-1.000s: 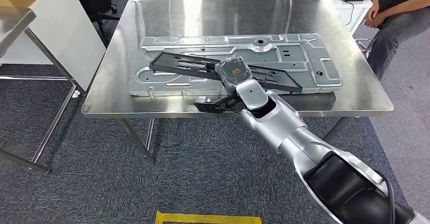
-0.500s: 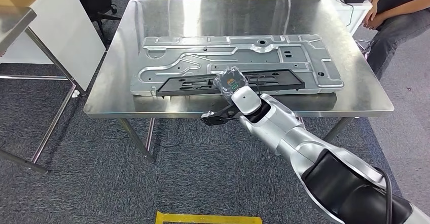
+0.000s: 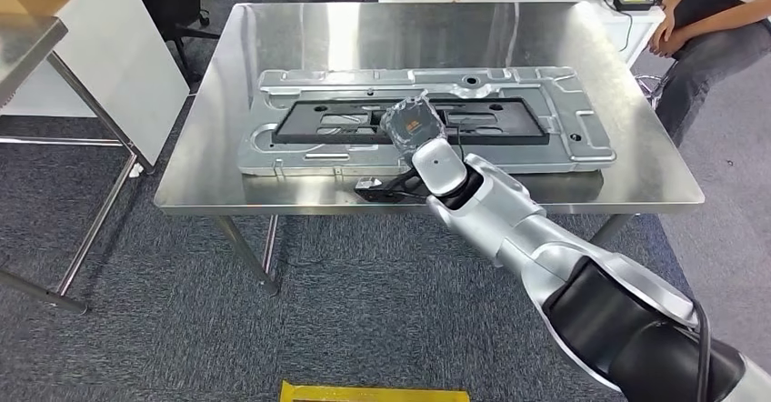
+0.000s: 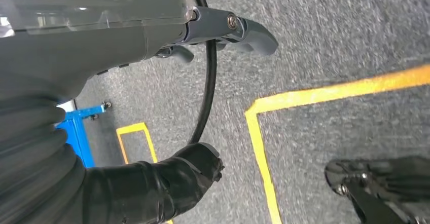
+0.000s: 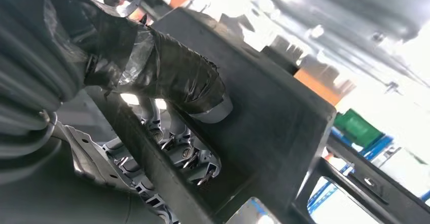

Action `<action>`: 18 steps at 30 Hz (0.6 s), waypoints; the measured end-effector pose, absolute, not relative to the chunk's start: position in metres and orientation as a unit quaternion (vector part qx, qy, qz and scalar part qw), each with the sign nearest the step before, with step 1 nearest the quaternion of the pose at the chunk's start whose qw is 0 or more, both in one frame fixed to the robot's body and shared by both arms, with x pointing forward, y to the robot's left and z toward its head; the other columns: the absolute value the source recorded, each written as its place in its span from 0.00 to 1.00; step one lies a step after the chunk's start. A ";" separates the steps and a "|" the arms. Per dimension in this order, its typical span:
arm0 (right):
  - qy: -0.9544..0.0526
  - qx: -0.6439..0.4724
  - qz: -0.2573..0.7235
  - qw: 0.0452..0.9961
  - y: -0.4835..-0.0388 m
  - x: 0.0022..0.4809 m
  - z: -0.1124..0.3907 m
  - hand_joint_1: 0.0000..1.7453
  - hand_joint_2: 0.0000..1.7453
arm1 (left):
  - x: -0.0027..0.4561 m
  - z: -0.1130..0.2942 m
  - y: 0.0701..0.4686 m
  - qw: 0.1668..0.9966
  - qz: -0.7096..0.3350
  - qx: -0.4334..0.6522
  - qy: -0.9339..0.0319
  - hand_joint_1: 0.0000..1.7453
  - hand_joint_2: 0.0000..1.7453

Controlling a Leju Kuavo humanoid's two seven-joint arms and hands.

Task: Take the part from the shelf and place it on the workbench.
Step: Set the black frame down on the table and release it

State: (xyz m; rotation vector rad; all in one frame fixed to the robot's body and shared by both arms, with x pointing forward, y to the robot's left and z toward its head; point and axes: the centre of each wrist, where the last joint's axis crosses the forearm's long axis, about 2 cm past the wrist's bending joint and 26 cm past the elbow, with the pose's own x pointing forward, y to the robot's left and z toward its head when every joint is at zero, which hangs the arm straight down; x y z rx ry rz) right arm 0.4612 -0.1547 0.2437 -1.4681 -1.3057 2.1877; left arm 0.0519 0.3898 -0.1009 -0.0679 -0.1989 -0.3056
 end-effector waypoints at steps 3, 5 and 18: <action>-0.464 -0.523 0.709 0.086 -0.157 0.462 0.249 1.00 1.00 | 0.050 -0.101 0.388 0.983 -0.151 -0.032 -0.098 0.00 1.00; -0.487 -0.548 0.676 0.069 -0.159 0.463 0.259 1.00 1.00 | 0.048 -0.102 0.387 0.983 -0.152 -0.029 -0.096 0.00 1.00; -0.532 -0.558 0.636 0.043 -0.165 0.460 0.277 1.00 1.00 | 0.049 -0.103 0.383 0.982 -0.159 -0.031 -0.096 0.00 1.00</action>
